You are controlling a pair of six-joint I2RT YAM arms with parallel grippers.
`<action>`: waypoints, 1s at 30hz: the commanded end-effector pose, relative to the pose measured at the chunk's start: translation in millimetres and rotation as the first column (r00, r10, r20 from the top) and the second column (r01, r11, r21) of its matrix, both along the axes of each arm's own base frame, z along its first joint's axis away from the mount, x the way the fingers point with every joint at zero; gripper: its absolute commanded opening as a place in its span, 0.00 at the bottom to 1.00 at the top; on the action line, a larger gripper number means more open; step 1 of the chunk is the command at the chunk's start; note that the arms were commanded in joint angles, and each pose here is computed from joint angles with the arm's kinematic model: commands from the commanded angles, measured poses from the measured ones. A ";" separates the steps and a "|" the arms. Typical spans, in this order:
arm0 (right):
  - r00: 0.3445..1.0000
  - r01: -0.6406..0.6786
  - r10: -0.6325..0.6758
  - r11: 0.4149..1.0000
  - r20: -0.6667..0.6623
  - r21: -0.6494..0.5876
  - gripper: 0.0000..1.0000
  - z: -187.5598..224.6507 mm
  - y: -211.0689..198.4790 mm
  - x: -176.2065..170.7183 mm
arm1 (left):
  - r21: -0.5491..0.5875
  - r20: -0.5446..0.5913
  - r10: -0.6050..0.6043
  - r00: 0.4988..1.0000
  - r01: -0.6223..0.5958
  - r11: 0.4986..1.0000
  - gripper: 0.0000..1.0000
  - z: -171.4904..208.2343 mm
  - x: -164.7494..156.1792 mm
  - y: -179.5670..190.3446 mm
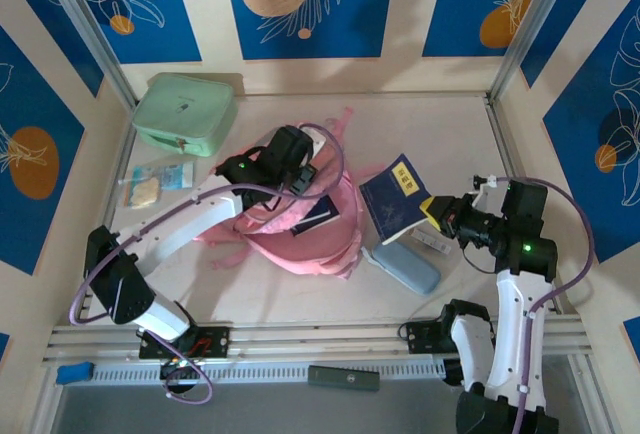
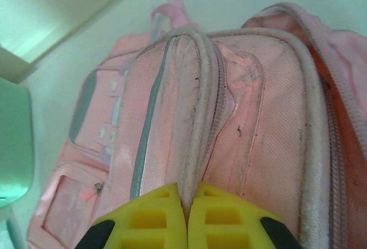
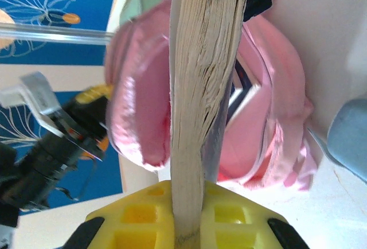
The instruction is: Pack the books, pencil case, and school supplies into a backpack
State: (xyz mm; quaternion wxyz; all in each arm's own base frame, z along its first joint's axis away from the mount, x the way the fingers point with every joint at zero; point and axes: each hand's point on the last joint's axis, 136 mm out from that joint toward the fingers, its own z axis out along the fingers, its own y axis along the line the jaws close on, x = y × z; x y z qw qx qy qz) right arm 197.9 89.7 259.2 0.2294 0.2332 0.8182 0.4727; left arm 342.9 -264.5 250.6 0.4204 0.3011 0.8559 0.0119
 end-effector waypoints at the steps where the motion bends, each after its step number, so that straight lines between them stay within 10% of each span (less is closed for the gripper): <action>1: 0.997 -0.066 0.066 0.998 -0.034 0.001 0.00 -13.2 13.2 -13.5 | -0.056 0.118 0.019 0.993 -0.012 0.998 0.00 54.5 11.8 5.7; 8: 0.973 -0.229 0.230 0.971 -0.012 0.064 0.00 -37.0 72.1 4.0 | -0.097 0.130 -0.011 0.991 0.024 0.995 0.00 64.4 11.5 1.2; 20: 0.967 -0.136 0.111 0.986 0.231 0.095 0.00 -33.0 153.8 100.5 | -0.180 0.134 -0.011 0.991 0.035 0.983 0.00 78.7 4.3 -0.5; 30: 0.984 -0.039 0.035 0.999 0.176 0.022 0.00 -86.8 183.3 155.6 | -0.209 0.125 0.022 0.992 0.005 0.978 0.00 75.1 8.3 -1.6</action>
